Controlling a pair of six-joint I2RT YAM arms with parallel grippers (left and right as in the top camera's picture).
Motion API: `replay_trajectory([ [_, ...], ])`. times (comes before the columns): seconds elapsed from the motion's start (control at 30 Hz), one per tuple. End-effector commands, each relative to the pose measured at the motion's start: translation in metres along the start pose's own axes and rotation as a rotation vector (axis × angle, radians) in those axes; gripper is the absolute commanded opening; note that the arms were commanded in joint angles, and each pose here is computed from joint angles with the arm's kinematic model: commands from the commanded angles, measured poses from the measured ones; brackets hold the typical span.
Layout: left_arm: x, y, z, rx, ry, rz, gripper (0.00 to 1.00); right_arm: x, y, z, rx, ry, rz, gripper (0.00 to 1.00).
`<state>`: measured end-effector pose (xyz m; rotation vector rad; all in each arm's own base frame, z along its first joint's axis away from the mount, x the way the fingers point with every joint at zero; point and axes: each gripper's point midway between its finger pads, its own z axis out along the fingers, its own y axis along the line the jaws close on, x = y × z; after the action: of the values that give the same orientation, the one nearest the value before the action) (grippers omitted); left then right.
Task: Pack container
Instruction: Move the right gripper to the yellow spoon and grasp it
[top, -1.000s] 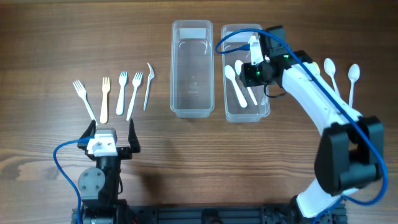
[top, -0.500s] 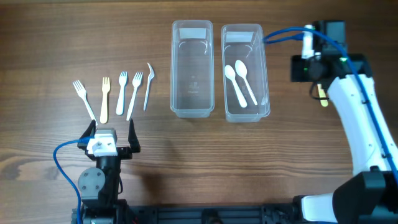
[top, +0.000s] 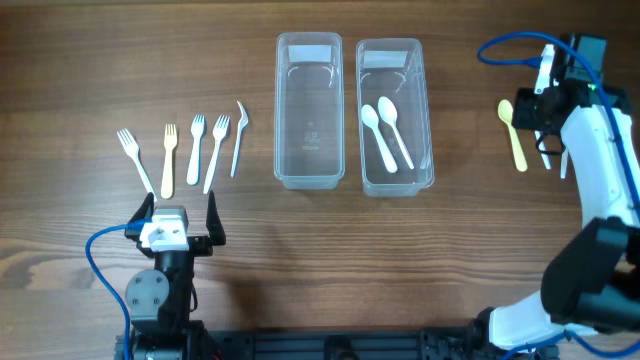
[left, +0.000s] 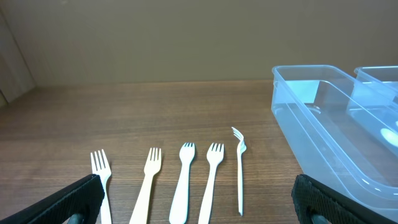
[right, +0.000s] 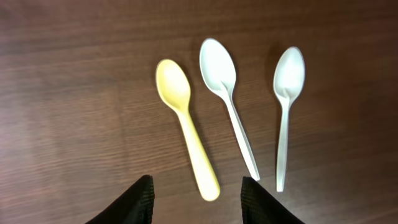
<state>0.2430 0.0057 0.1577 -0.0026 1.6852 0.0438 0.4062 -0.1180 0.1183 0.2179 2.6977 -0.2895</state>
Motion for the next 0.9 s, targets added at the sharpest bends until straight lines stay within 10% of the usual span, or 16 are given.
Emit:
replay_trajectory([
  [0.0, 0.002, -0.001, 0.000, 0.009, -0.003, 0.014, 1.00, 0.010, 0.008, 0.034, -0.029, 0.067, -0.040, 0.45],
  [0.77, 0.002, -0.001, 0.000, 0.009, -0.003, 0.014, 1.00, 0.048, 0.020, 0.126, -0.043, 0.214, -0.049, 0.48],
  [0.87, 0.002, -0.001, 0.000, 0.009, -0.003, 0.014, 1.00, 0.047, 0.022, 0.126, -0.051, 0.211, -0.047, 0.37],
])
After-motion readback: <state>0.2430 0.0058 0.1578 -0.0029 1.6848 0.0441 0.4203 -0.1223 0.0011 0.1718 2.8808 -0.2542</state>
